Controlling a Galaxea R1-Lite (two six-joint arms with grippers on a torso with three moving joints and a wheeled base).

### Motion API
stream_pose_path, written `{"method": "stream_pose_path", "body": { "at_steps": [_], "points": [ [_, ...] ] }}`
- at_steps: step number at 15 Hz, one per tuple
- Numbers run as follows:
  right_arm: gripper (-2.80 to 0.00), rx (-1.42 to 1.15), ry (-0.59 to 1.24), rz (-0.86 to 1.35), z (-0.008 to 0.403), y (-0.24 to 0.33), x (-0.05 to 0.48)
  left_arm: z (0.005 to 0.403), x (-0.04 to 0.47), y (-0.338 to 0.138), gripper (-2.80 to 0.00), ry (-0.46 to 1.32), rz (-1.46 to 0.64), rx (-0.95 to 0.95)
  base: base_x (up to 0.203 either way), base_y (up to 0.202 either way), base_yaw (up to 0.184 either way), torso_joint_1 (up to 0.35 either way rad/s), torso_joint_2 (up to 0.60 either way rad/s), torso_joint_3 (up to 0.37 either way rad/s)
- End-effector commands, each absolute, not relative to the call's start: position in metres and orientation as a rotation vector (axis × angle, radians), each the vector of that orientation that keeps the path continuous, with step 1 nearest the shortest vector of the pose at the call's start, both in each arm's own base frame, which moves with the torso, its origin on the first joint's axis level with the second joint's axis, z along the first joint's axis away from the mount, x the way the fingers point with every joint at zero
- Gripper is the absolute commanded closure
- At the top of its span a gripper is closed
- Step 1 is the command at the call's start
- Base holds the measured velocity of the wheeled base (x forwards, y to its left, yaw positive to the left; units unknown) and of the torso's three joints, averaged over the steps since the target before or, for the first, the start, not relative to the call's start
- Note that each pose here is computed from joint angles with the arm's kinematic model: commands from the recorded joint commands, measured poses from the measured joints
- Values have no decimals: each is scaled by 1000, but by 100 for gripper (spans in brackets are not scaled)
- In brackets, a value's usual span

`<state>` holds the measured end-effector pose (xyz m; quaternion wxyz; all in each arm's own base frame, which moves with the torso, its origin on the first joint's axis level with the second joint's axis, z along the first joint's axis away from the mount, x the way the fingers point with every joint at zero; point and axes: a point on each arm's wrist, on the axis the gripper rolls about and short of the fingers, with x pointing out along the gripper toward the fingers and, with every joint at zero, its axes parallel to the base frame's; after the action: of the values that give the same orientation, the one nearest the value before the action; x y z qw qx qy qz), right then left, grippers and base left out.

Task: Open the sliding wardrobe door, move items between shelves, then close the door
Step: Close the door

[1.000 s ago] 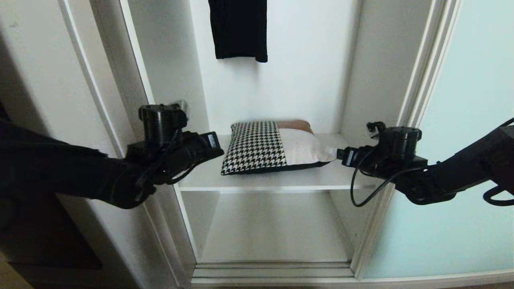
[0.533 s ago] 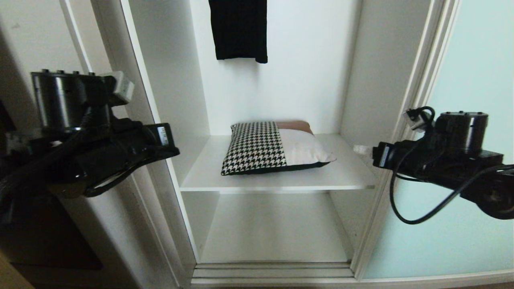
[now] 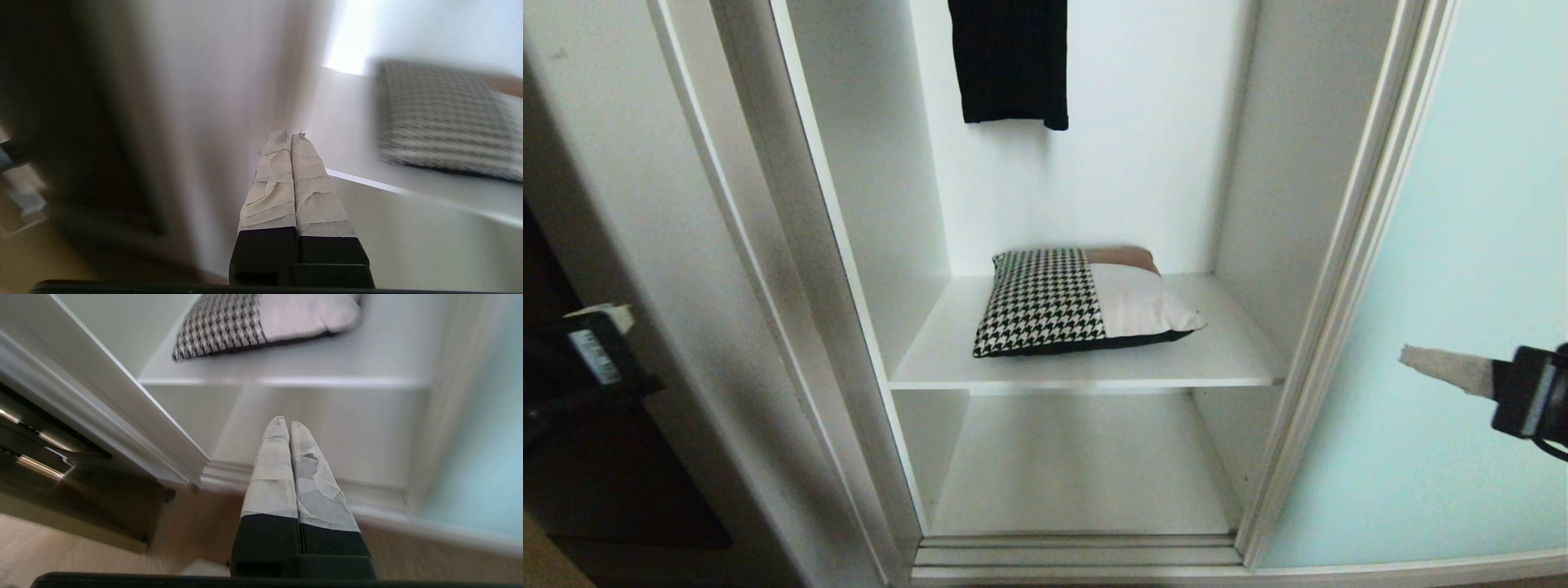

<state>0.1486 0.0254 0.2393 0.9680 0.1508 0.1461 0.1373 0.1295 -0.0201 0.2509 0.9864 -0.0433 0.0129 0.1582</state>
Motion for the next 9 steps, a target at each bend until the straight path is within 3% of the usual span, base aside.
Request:
{"method": "stream_pose_path", "body": {
  "at_steps": [1,5,9],
  "points": [
    [0,306,205,271,241,16,86,245,86,-1,0,-68,414,-118,0,0,0,0,0,0],
    [0,313,190,250,216,7,31,205,43,9,0,-98,499,-118,0,0,0,0,0,0],
    [0,321,159,250,183,3,2,166,14,10,0,-139,435,-123,0,0,0,0,0,0]
  ]
}}
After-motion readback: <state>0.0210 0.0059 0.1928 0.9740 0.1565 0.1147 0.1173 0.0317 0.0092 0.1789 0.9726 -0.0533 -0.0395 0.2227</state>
